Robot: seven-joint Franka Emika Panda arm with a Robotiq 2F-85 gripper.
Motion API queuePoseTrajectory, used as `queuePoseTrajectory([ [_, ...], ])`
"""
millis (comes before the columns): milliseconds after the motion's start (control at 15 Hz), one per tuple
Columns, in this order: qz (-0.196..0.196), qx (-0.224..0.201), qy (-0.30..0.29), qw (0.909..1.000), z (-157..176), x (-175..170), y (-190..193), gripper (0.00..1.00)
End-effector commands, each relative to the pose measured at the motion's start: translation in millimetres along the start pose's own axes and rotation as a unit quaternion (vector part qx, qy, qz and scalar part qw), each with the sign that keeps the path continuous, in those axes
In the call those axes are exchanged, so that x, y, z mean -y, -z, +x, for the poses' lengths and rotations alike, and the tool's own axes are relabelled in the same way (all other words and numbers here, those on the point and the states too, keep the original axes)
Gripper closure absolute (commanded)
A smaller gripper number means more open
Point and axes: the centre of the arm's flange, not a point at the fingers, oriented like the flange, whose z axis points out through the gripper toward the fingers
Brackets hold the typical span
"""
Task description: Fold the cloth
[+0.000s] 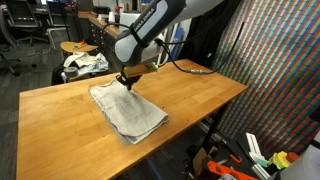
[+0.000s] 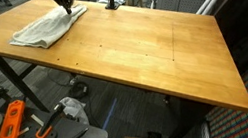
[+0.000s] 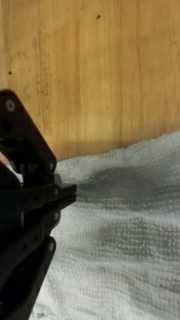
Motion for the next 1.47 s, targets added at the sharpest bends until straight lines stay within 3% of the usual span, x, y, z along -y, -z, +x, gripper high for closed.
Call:
queuePoseTrajectory([
  [0,-0.017,-0.004,-0.005,0.9998,4,-13,-17,1.0],
  [267,-0.008,0.032,0.007,0.9994,0,-9,-33,0.96],
  [800,-0.032,0.008,-0.051,0.9982,10,-8,-36,0.97],
  [1400,-0.053,-0.009,-0.148,0.9876,26,-27,-36,0.97],
])
